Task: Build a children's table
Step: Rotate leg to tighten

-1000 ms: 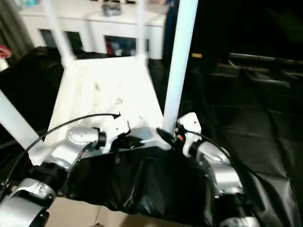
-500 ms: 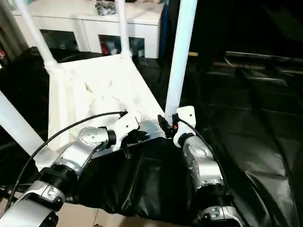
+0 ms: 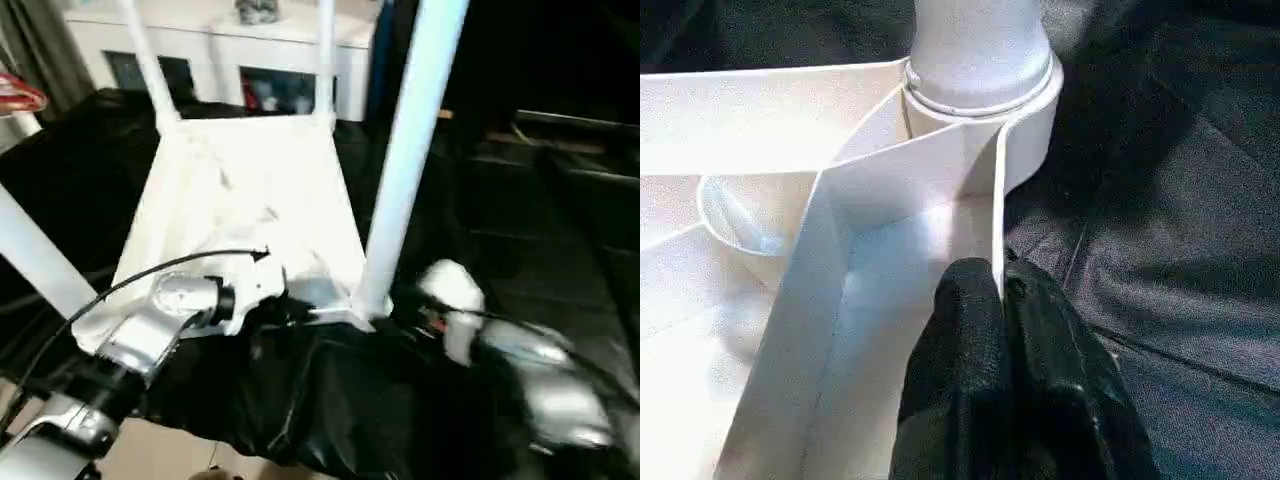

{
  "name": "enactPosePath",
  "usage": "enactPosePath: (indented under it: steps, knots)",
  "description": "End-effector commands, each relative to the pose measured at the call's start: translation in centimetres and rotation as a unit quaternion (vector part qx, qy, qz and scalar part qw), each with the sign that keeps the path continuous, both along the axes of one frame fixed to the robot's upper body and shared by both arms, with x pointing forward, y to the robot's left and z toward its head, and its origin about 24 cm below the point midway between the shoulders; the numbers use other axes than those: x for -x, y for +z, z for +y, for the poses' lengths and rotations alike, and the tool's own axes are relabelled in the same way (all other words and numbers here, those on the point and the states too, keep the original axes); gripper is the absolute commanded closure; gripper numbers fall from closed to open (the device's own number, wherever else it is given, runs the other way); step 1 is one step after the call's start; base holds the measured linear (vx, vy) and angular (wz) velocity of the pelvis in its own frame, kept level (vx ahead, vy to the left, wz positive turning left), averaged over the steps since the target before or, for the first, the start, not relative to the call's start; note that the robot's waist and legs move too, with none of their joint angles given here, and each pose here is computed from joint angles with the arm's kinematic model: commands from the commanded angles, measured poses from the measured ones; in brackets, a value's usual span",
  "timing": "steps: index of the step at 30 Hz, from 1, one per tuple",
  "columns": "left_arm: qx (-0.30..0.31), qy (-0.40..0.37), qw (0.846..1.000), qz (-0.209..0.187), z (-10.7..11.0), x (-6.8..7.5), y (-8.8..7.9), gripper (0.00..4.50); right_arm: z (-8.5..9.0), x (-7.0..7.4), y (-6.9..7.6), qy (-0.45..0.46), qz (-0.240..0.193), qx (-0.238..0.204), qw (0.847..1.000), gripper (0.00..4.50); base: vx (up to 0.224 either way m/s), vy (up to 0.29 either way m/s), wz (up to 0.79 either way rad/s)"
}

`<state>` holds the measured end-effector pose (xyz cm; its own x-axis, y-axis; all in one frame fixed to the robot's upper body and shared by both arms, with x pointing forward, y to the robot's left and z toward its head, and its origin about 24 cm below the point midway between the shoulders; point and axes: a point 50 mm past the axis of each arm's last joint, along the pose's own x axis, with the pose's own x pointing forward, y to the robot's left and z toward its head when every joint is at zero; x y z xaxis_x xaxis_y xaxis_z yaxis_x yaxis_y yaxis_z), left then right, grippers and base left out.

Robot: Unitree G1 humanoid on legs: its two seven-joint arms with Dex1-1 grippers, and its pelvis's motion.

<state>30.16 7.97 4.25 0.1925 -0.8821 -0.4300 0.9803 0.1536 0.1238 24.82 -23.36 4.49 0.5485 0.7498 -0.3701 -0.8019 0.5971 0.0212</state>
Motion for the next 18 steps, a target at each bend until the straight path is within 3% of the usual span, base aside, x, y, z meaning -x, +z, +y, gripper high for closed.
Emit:
enactPosePath:
  steps: [1, 6, 10, 11, 12, 18]
  knots:
    - [0.029, -0.022, 0.999, -0.014, -0.3, 0.2, 0.9, 4.50, -1.4, 0.1, 1.7, -0.006, -0.014, -0.002, 1.000, 1.39, 0.000, 0.000, 0.00]
    - [0.031, -0.029, 0.999, -0.011, -0.1, 0.4, 0.9, 4.50, -2.0, 1.1, 2.5, 0.001, -0.007, -0.007, 1.000, 1.39, 0.000, 0.000, 0.00]
    - [0.057, 0.001, 0.998, -0.011, -0.1, 0.2, 1.2, 4.50, -0.2, 2.4, 2.2, 0.045, 0.023, -0.033, 0.998, 1.39, 0.000, 0.000, 0.00]
    - [0.061, 0.005, 0.998, -0.010, -0.1, 0.2, 1.2, 4.23, 0.0, 2.5, 2.2, 0.049, 0.025, -0.035, 0.998, 1.38, 0.000, 0.000, 0.00]
    - [0.067, 0.005, 0.998, -0.002, 0.1, 0.4, 1.6, 4.23, 0.9, 2.7, 2.1, 0.064, 0.033, -0.044, 0.996, 1.38, 0.000, 0.000, 0.00]
    - [0.108, 0.004, 0.994, 0.022, 0.7, 1.4, 3.2, 3.75, 2.8, 2.6, 2.2, 0.094, 0.043, -0.066, 0.992, 1.37, 0.000, 0.000, 0.00]
